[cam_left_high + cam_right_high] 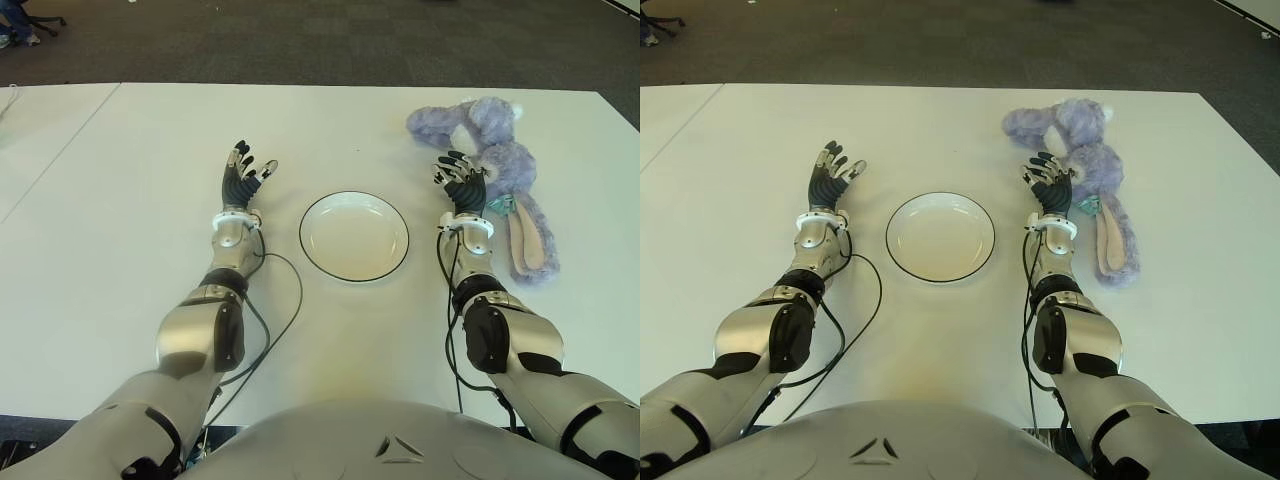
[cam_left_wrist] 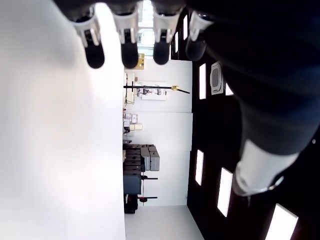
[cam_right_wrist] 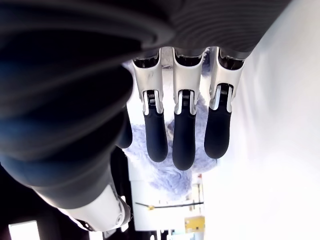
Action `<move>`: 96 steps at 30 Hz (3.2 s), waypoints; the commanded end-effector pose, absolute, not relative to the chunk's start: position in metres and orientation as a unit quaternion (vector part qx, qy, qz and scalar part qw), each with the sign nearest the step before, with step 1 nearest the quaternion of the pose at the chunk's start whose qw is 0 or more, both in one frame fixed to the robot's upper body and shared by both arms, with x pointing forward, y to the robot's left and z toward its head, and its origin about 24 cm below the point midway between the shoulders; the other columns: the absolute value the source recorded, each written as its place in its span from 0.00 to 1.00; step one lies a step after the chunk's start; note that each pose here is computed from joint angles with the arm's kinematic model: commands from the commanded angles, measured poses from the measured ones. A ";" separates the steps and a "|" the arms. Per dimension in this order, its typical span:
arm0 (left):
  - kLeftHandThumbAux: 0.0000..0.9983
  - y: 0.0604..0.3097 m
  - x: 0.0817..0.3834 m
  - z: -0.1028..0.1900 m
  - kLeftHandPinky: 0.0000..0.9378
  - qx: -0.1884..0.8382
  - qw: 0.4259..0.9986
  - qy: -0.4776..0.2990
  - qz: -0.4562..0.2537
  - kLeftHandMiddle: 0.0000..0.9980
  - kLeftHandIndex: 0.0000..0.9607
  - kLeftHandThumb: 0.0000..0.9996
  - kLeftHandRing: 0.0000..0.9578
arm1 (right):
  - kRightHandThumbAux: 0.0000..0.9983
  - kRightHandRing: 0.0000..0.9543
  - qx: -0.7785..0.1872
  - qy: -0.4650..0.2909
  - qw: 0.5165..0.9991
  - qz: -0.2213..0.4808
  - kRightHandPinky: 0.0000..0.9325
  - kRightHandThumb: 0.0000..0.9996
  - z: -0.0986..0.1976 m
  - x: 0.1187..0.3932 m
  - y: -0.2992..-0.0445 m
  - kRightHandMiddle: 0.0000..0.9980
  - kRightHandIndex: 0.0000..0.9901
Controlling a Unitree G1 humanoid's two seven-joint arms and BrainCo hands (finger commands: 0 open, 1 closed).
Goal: Put the doll into the plate.
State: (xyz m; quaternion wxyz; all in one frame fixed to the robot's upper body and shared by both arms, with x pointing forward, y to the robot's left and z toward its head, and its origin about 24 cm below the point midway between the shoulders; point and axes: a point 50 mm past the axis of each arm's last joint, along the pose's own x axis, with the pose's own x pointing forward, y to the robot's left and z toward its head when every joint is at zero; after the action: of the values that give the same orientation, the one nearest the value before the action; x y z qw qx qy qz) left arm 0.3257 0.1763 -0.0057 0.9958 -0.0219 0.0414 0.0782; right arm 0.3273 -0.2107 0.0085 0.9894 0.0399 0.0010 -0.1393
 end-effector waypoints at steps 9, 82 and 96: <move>0.72 0.171 0.251 -0.092 0.14 -0.044 0.962 0.254 0.091 0.10 0.05 0.06 0.11 | 0.85 0.38 0.073 0.213 0.963 -0.149 0.41 0.35 -0.084 0.253 -0.189 0.32 0.27; 0.70 0.173 0.252 -0.092 0.15 -0.039 0.960 0.260 0.096 0.10 0.05 0.03 0.12 | 0.63 0.14 0.033 -0.297 0.953 -0.051 0.16 0.36 0.060 0.298 -0.149 0.16 0.11; 0.69 0.171 0.254 -0.091 0.15 -0.030 0.962 0.257 0.089 0.11 0.05 0.03 0.13 | 0.56 0.14 0.059 -0.342 0.937 -0.039 0.16 0.40 0.096 0.318 -0.153 0.15 0.12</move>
State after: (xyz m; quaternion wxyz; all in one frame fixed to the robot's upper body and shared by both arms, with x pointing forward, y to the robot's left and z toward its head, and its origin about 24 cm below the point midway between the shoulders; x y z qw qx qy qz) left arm 0.3270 0.1783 -0.0044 0.9959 -0.0179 0.0425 0.0782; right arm 0.3108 -0.1536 0.0860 0.9393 0.0420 -0.3375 -0.0447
